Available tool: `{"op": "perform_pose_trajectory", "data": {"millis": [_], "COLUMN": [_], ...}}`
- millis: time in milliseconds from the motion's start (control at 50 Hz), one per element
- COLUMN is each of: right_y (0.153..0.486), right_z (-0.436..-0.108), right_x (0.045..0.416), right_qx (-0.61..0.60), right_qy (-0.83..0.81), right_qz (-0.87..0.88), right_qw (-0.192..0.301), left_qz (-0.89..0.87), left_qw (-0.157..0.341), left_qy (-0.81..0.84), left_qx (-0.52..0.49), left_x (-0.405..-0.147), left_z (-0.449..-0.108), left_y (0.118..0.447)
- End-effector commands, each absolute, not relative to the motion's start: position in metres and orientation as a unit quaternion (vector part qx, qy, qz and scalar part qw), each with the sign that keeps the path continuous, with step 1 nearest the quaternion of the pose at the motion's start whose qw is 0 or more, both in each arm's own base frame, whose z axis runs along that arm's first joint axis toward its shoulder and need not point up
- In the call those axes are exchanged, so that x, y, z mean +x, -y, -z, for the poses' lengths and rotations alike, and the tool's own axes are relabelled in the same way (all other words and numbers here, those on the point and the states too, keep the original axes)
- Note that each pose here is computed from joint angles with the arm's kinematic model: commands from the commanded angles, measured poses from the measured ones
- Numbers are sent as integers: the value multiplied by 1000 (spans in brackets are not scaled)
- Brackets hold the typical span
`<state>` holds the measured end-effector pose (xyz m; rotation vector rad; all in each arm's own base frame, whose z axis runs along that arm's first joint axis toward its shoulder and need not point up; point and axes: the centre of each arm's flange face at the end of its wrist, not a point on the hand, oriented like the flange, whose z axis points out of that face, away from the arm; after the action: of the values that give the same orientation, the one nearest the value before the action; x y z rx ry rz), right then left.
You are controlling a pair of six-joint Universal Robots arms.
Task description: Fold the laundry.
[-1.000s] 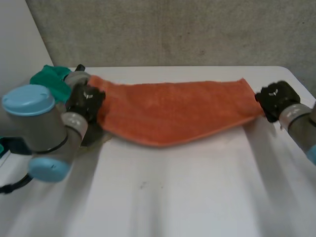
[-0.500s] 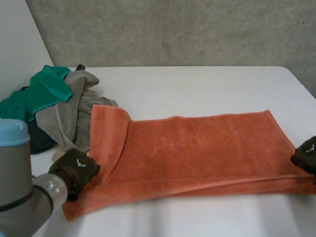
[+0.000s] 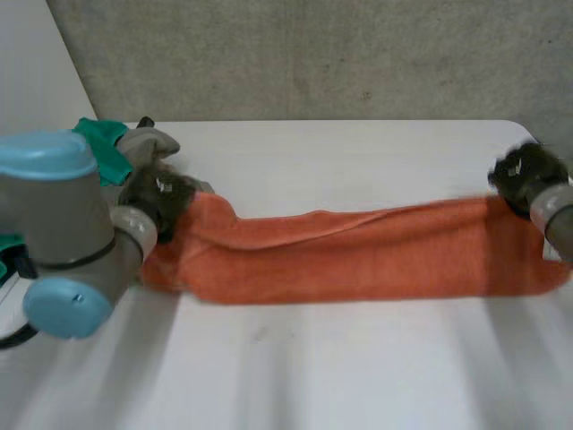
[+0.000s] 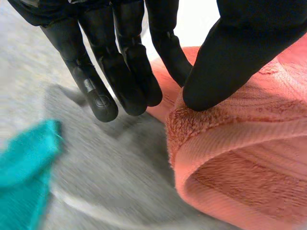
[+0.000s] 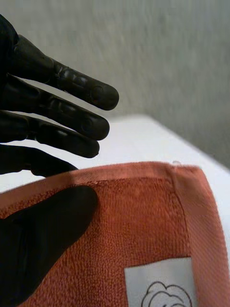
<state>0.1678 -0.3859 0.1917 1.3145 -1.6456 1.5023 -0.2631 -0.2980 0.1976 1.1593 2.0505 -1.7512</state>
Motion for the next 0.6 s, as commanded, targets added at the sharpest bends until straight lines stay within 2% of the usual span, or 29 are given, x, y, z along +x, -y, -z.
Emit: {"op": "perform_pose_trajectory", "data": {"millis": [20,80,100,160,200,240,400,600], "right_y": [445,444,438,427,422,422,421,406], "right_z": [-322,-376,-402,-422,-425,-417,-349,-262], "right_x": [184,183,181,180,179,178,182,178], "right_qx": [340,275,243,224,222,227,275,331], "right_qy": [438,369,337,320,324,340,430,560], "right_qz": [-751,-810,-835,-854,-858,-854,-812,-720], "right_qw": [357,365,361,344,330,322,284,241], "left_qz": [791,849,875,891,890,885,846,762], "left_qw": [144,150,148,147,147,145,114,79], "left_qy": [-530,-458,-419,-392,-394,-402,-478,-577], "left_qx": [269,217,194,176,178,183,206,284], "left_x": [-285,-283,-283,-282,-282,-283,-281,-287], "left_z": [-323,-374,-401,-419,-419,-413,-356,-255], "left_y": [369,374,369,365,364,364,369,349]}}
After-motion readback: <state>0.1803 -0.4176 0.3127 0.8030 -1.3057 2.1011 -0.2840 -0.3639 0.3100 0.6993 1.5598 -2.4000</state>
